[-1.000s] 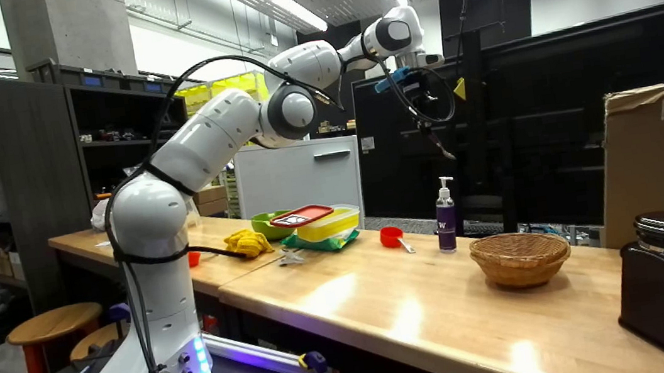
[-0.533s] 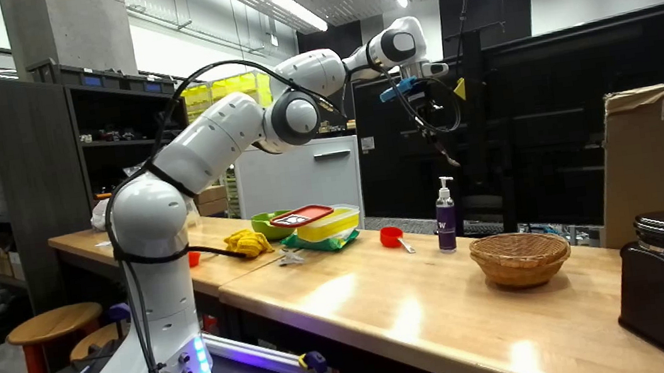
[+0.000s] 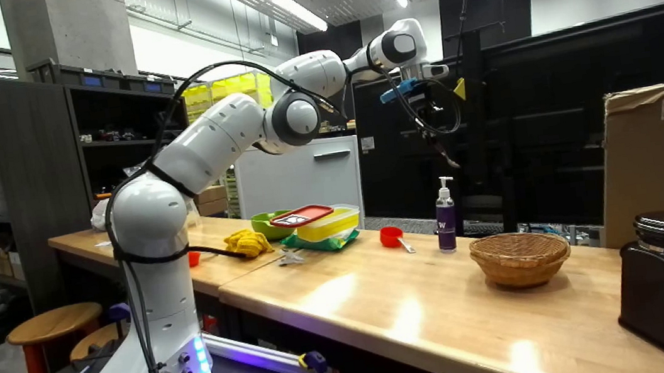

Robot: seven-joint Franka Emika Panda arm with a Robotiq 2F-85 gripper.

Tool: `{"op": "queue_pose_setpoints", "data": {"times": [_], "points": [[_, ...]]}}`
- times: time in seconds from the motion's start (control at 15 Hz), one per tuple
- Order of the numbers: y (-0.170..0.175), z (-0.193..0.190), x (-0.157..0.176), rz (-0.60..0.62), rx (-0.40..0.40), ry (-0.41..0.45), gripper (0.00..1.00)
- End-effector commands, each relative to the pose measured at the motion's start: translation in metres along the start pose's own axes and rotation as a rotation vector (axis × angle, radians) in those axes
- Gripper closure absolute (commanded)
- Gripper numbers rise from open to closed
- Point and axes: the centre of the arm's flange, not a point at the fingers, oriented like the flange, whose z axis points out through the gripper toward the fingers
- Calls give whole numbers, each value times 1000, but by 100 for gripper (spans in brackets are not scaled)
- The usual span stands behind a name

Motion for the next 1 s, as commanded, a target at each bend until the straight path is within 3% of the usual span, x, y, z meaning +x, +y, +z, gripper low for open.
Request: {"op": "queue_pose_setpoints", "data": {"times": [0.0, 0.8, 0.87, 0.93], "points": [[0, 0, 0, 0, 0, 0, 88], [0, 0, 0, 0, 0, 0, 88], [1, 1, -4, 4, 14, 21, 97], [2, 4, -10, 14, 32, 44, 97]]}}
